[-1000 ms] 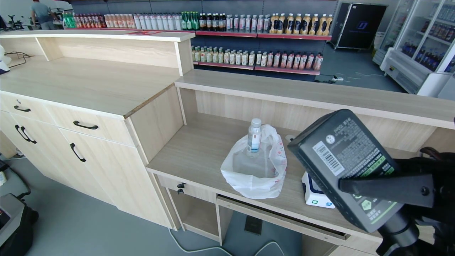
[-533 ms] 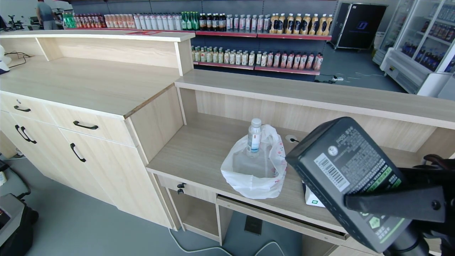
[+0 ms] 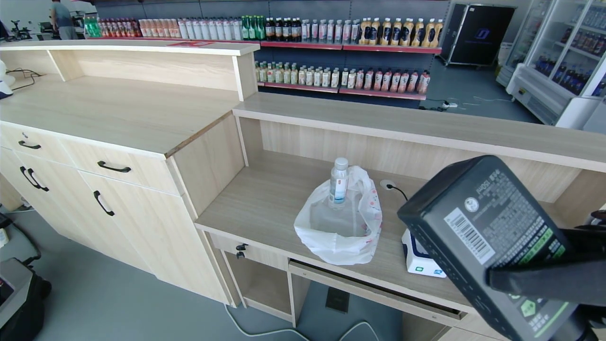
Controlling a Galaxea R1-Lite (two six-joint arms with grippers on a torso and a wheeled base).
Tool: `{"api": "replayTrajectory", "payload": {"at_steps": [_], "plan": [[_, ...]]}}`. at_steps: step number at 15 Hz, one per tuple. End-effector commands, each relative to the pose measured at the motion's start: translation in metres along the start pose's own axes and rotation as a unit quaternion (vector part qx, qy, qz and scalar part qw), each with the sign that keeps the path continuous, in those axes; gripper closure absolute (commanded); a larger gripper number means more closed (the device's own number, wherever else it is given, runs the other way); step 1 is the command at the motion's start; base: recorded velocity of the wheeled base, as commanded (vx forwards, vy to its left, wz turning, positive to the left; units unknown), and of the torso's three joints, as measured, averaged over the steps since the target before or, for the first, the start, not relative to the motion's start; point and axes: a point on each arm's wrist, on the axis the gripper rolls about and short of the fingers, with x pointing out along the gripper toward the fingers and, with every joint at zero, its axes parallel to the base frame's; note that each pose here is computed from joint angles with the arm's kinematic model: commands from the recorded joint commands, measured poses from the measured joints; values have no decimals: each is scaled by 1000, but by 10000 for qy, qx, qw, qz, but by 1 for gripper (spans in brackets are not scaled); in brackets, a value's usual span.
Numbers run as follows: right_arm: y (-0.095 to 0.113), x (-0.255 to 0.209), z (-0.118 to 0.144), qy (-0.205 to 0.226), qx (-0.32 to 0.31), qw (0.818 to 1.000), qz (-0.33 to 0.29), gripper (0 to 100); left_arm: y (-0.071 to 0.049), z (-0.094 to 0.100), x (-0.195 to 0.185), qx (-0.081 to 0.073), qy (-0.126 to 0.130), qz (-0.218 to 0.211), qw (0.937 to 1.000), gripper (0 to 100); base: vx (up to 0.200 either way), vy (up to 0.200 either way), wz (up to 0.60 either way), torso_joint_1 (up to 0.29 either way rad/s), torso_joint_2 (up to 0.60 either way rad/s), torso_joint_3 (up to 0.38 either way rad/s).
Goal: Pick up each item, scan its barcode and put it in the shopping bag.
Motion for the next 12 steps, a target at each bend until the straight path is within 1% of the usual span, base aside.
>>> {"api": "replayTrajectory", "payload": {"at_steps": [1, 9, 12], "plan": [[-2, -1, 0, 13, -32, 10000, -10, 100, 0, 0, 0, 3, 0, 4, 10000, 0, 0, 0, 0, 0, 0, 0], [-2, -2, 3, -36, 73, 10000, 33, 100, 0, 0, 0, -5, 8, 4, 10000, 0, 0, 0, 0, 0, 0, 0], [-6, -4, 2, -14, 35, 10000, 14, 100, 0, 0, 0, -5, 8, 4, 10000, 0, 0, 0, 0, 0, 0, 0]]}}
